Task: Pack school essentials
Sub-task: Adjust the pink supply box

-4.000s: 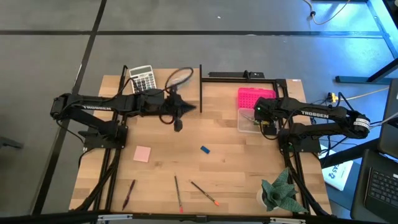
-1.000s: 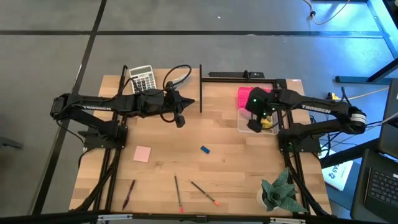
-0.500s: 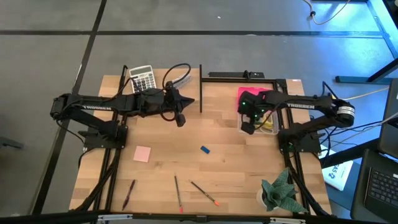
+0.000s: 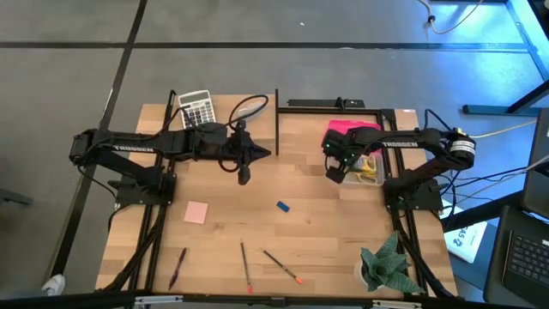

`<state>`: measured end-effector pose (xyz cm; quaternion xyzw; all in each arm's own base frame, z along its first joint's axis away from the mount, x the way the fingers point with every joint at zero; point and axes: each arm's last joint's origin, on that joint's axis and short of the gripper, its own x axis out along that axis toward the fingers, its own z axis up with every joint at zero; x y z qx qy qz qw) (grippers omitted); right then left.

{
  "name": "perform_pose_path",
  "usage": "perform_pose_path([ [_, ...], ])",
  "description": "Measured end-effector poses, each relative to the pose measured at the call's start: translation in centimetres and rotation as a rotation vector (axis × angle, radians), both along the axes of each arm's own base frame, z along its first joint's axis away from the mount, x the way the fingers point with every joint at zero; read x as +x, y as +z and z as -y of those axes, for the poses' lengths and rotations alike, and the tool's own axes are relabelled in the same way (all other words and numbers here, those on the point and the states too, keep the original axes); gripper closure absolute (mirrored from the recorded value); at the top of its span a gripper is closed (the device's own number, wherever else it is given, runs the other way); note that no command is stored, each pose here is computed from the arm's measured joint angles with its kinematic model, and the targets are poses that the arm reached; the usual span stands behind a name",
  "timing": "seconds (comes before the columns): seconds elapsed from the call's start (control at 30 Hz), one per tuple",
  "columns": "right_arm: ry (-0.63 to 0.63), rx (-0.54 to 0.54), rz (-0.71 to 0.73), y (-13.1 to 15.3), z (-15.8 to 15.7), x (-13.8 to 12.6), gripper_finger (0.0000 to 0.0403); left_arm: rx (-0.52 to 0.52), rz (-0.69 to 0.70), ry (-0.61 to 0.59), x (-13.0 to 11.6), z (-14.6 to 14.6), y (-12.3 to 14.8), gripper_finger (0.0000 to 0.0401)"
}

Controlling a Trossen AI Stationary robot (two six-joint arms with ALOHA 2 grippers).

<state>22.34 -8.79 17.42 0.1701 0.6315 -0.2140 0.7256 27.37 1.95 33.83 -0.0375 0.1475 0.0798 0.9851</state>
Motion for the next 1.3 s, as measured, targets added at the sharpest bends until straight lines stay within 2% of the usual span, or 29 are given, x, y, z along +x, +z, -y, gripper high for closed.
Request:
perform_pose_path([
  [0.27,-0.030,-0.006,-0.002,0.0,0.0,0.0,0.0018,0.000,0.000,-0.007,0.0,0.0,0.0,0.0401],
  [0.57,0.015,-0.027,-0.006,0.0,-1.0,0.4,0.0018,-0.046,-0.004,-0.157,0.0,0.5,-0.1,0.0401],
  [0.83,0.026,-0.067,-0.008,0.0,-1.4,0.6,0.0018,-0.057,-0.048,-0.171,-0.1,0.6,-0.5,0.0401],
  [1.3,0.028,-0.014,-0.013,-0.7,-2.4,1.2,0.0018,-0.053,-0.073,-0.246,-0.2,2.9,-0.7,0.0401],
])
